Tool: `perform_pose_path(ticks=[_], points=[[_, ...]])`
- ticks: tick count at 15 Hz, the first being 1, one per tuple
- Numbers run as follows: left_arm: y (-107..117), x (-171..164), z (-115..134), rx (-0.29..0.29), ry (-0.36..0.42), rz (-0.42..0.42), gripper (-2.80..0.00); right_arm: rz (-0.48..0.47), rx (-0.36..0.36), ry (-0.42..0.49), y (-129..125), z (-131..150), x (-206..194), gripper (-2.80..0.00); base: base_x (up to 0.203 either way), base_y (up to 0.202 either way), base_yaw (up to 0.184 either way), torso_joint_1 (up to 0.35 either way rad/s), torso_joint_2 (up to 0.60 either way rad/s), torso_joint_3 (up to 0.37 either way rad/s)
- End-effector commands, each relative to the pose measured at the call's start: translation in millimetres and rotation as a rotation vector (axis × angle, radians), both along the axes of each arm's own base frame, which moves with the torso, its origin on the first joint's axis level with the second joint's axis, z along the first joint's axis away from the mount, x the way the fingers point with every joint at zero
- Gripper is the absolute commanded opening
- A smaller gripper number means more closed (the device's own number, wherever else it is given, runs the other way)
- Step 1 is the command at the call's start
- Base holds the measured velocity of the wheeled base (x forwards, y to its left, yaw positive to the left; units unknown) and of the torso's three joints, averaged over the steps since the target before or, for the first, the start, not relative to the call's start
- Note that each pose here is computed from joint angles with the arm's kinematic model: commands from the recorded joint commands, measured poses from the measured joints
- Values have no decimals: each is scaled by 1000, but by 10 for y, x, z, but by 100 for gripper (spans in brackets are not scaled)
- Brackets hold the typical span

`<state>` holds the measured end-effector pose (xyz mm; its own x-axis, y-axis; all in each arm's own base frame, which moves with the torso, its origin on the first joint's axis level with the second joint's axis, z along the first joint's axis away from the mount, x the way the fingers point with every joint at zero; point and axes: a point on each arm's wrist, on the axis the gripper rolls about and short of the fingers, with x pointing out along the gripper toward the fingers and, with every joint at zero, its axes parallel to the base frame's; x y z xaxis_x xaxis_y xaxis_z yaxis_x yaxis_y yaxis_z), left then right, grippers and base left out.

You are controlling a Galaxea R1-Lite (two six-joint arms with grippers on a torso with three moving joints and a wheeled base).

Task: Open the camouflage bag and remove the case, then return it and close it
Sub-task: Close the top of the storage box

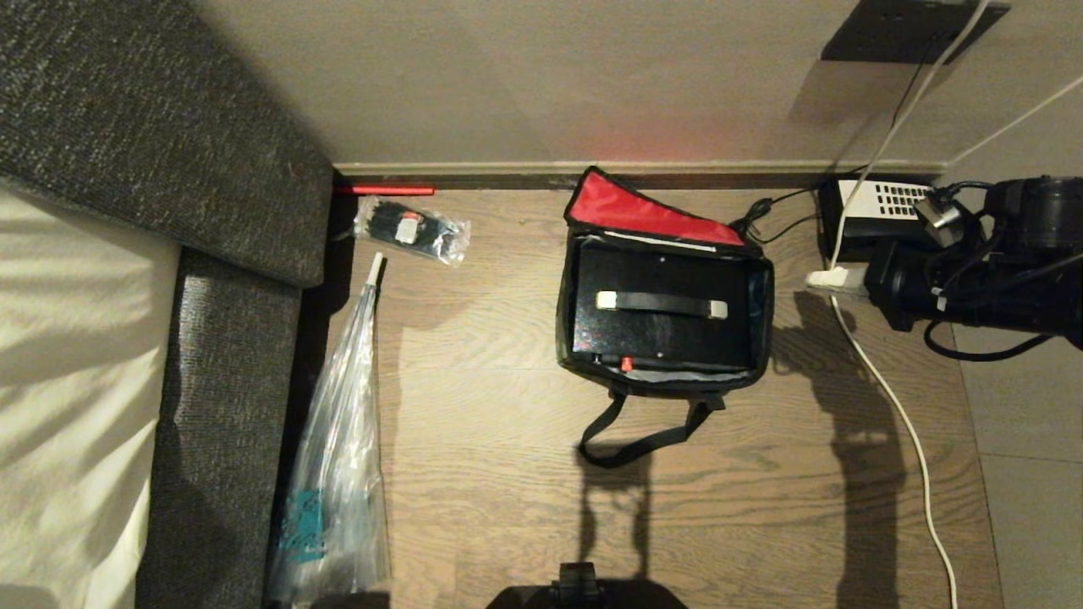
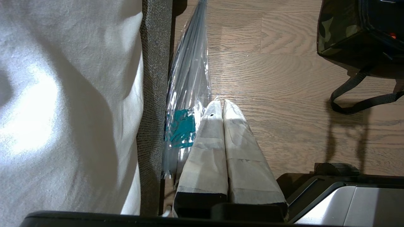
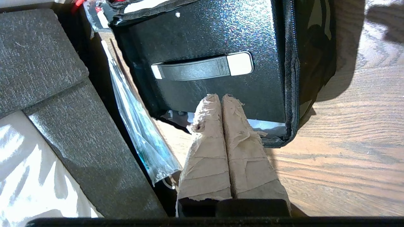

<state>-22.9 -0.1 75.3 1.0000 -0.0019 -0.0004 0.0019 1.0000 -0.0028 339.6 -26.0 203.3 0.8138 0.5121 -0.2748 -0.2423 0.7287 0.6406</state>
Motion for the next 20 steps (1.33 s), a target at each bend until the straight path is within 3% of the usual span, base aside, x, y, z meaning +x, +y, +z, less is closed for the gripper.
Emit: perform_pose_path(ticks=[1,7,13,20], points=[[0,3,-7,0,4,0,-280,2,3,-1,0,1,3,-280,0,0,0,0,0,0],[0,3,-6,0,4,2,-280,3,4,1,2,1,-17,-280,10,0,0,0,0,0],[0,3,-8,0,4,2,-280,4,4,0,4,4,-22,-280,170,0,0,3,1,3],[0,3,-7,1,4,2,-280,3,8,23,10,-52,-45,-280,0,0,0,0,0,0]])
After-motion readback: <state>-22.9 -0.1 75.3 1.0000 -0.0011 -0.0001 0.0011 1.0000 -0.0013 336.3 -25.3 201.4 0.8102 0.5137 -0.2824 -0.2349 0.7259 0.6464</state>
